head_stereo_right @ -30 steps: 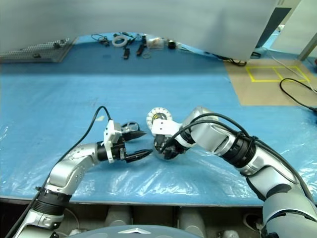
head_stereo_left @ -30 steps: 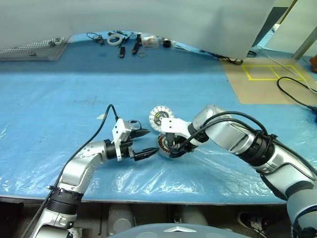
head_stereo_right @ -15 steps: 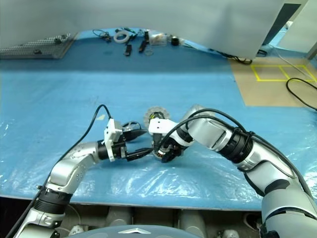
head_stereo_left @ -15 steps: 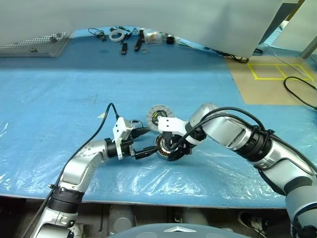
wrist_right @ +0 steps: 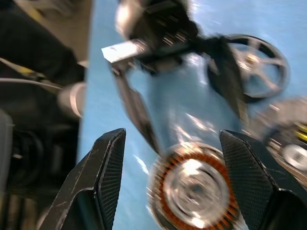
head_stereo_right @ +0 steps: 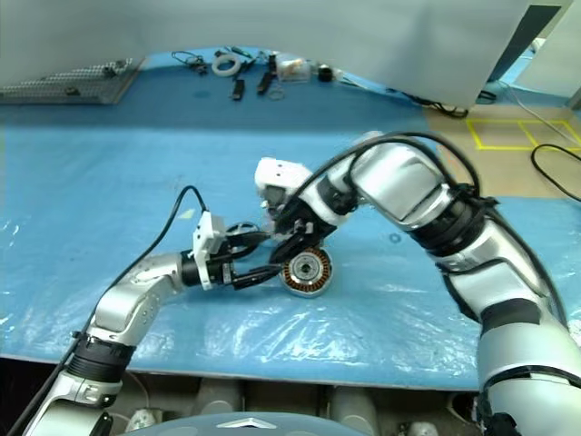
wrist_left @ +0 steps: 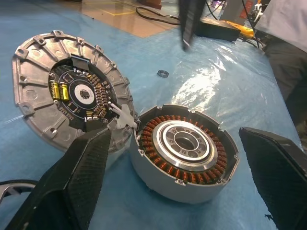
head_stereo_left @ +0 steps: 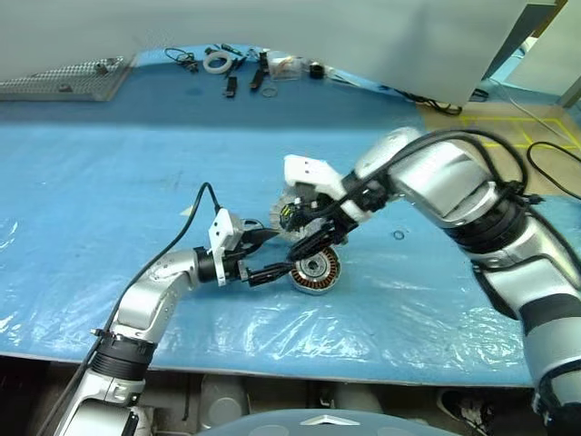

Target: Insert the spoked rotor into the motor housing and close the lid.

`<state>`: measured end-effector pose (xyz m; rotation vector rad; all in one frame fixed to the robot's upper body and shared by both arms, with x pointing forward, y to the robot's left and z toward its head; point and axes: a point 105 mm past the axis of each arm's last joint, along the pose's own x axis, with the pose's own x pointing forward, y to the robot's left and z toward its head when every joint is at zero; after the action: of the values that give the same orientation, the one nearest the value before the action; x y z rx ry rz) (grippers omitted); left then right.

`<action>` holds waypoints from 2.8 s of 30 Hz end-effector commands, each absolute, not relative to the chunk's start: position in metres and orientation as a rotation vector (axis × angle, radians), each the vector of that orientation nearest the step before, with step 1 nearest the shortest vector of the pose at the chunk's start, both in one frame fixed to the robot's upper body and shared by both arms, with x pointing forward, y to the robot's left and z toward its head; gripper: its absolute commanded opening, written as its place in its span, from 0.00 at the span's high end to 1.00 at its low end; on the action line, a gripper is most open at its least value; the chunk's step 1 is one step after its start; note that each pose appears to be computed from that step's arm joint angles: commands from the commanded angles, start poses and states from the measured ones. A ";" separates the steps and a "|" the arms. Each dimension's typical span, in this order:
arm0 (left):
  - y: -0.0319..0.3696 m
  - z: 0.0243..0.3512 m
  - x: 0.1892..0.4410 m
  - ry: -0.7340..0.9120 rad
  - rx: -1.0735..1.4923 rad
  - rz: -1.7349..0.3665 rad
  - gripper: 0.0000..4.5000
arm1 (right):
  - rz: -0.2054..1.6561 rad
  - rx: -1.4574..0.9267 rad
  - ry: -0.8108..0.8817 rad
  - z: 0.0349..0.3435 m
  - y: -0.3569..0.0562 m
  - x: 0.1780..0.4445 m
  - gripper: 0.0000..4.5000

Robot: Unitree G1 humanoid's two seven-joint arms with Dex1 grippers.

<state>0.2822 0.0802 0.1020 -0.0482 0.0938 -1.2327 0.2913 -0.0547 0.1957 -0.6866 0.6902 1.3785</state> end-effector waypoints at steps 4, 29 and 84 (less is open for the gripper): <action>0.082 0.120 0.270 0.037 -0.036 -1.283 0.00 | 1.190 -0.494 0.481 0.214 -0.099 0.309 0.27; 0.093 0.124 0.286 0.000 0.022 -1.274 0.00 | 0.393 -0.106 0.167 0.131 -0.202 0.318 0.27; 0.089 0.114 0.279 0.038 0.028 -1.279 0.00 | 0.331 -0.123 0.366 0.045 -0.222 0.315 0.86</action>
<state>0.2808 0.0903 0.1073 0.0108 0.0682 -1.2667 0.3210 -0.2291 0.0570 -0.1376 0.3170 0.2914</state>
